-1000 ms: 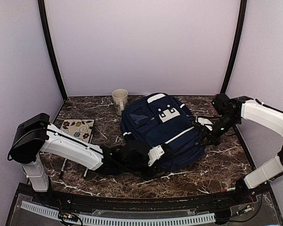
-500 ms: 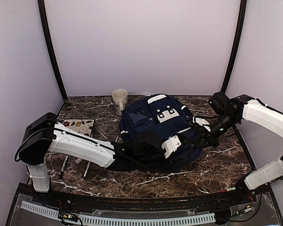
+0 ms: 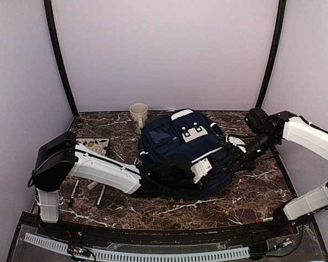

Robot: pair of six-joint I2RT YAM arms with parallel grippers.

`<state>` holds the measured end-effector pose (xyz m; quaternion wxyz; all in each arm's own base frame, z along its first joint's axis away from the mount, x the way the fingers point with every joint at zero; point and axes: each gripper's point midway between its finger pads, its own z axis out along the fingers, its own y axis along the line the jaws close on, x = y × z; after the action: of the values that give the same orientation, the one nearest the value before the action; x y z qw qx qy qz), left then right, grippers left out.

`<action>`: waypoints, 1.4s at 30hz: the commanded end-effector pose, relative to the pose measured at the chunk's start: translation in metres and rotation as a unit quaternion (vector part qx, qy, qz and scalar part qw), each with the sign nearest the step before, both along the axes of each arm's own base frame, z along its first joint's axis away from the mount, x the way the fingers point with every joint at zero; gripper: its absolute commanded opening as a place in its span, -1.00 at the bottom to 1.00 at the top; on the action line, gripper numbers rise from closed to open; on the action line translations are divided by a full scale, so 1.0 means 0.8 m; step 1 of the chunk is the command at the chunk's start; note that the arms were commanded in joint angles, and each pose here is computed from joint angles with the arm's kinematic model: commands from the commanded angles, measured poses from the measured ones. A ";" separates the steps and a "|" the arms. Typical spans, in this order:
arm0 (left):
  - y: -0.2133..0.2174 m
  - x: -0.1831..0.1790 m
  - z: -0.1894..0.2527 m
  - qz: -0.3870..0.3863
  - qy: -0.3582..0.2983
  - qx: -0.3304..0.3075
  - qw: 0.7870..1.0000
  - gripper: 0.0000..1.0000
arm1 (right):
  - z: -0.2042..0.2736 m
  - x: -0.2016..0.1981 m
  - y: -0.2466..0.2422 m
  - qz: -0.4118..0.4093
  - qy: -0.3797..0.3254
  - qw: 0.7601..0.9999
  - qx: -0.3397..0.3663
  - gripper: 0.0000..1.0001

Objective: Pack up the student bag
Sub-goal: Hold the student bag at the center of the board, then zip the student bag into the largest pocket of the bag.

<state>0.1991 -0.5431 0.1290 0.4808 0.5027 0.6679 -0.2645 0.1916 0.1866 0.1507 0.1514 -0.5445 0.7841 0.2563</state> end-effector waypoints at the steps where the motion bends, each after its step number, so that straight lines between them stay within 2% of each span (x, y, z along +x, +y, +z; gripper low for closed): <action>1: 0.025 -0.004 0.012 0.006 0.012 -0.001 1.000 -1.00 | -0.014 0.046 -0.059 -0.101 -0.005 0.993 -0.060 -1.00; 9: 0.053 -0.021 0.008 0.000 0.026 0.002 1.000 -1.00 | -0.035 0.114 -0.122 -0.201 0.000 0.975 -0.092 -1.00; 18: 0.069 -0.043 0.005 -0.026 0.028 0.011 0.999 -1.00 | -0.065 0.179 -0.136 -0.244 -0.037 0.963 -0.105 -1.00; 21: 0.075 -0.046 0.003 -0.027 0.030 0.016 0.999 -1.00 | -0.085 0.195 -0.136 -0.257 -0.030 0.960 -0.106 -1.00; 32: 0.076 -0.040 -0.005 -0.016 0.023 0.014 1.000 -1.00 | -0.092 0.265 -0.136 -0.309 -0.061 0.945 -0.088 -0.99; 34: 0.075 -0.036 -0.005 -0.008 0.022 0.015 1.000 -0.92 | -0.086 0.266 -0.133 -0.306 -0.062 0.946 -0.082 -0.87; 39: 0.072 -0.024 0.000 0.018 0.021 0.013 1.000 -0.35 | -0.036 0.256 -0.132 -0.279 -0.104 0.952 -0.075 -0.17; 42: 0.070 -0.018 0.008 0.032 0.021 0.004 0.999 -0.09 | -0.010 0.239 -0.137 -0.262 -0.120 0.954 -0.084 0.07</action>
<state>0.1756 -0.4843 0.1067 0.4460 0.5064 0.6929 -0.2542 0.3774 0.0869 0.0906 0.2028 -0.3300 0.9139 0.1214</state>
